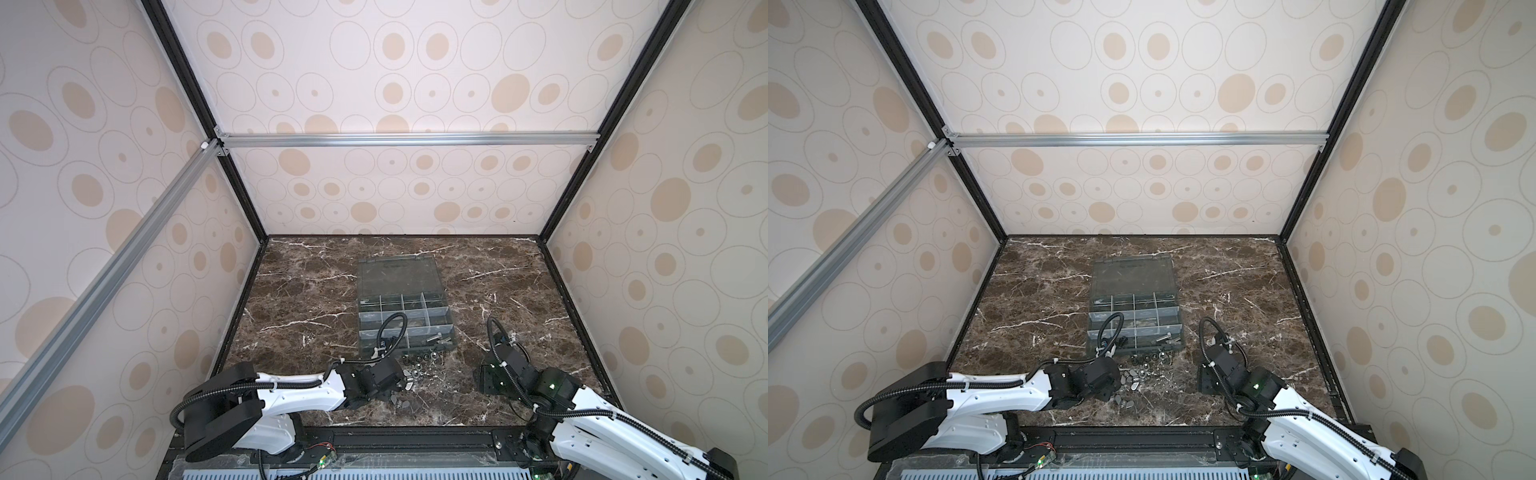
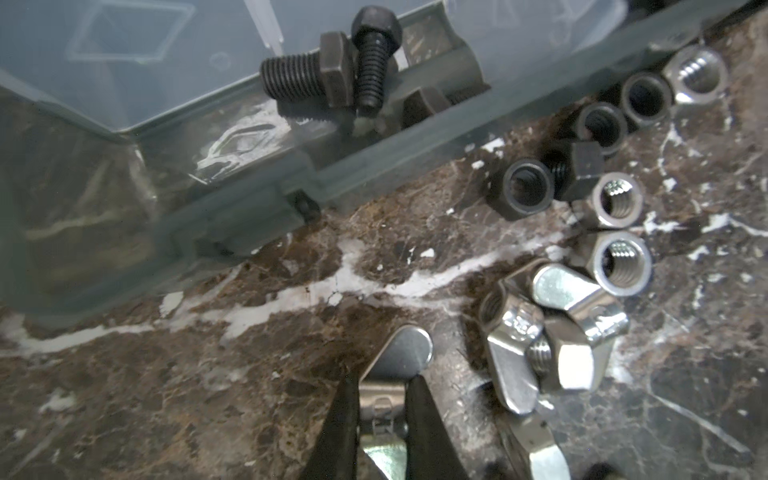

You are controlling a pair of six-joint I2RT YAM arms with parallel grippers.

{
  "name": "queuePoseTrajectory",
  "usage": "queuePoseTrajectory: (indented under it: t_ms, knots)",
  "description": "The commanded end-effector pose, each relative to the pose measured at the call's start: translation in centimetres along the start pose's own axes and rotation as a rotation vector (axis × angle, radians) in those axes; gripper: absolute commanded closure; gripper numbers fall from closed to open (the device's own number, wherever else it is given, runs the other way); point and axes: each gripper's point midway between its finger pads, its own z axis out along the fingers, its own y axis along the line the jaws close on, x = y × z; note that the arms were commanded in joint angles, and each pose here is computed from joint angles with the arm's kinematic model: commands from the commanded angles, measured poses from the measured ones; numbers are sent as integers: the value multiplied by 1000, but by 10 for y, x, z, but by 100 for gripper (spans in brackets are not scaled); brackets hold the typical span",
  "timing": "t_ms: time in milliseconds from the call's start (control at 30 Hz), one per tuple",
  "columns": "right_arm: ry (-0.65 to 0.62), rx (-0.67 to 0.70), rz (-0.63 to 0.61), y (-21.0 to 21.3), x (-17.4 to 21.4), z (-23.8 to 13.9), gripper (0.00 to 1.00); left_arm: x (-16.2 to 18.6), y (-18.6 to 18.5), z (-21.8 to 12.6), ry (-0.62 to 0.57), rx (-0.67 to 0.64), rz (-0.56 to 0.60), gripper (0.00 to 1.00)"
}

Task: Sort the screws and nuts into containers
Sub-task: 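Lift the wing nut with the left gripper over the nearest compartment, then open the left gripper to release the wing nut into the compartment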

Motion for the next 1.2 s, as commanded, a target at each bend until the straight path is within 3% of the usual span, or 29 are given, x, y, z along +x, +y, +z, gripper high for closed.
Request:
queuePoseTrajectory:
  t_ms: [0,167,300,467,700,1167]
  knots:
    - [5,26,19,-7,3,2,36,-13,-2,-7,-62,13,-42,86]
    - [4,22,17,-7,3,0,36,-56,-18,-34,-164,61,-31,85]
    - [-2,19,18,-6,2,0,36,-112,-21,-64,-323,111,-69,84]
    - [-14,26,10,-4,-5,-5,36,-167,4,-74,-463,186,-181,83]
    - [-21,34,5,-4,-10,-11,36,-193,36,-41,-388,136,-192,82]
    - [-62,30,38,-17,-5,-21,36,-188,58,6,-298,116,-274,79]
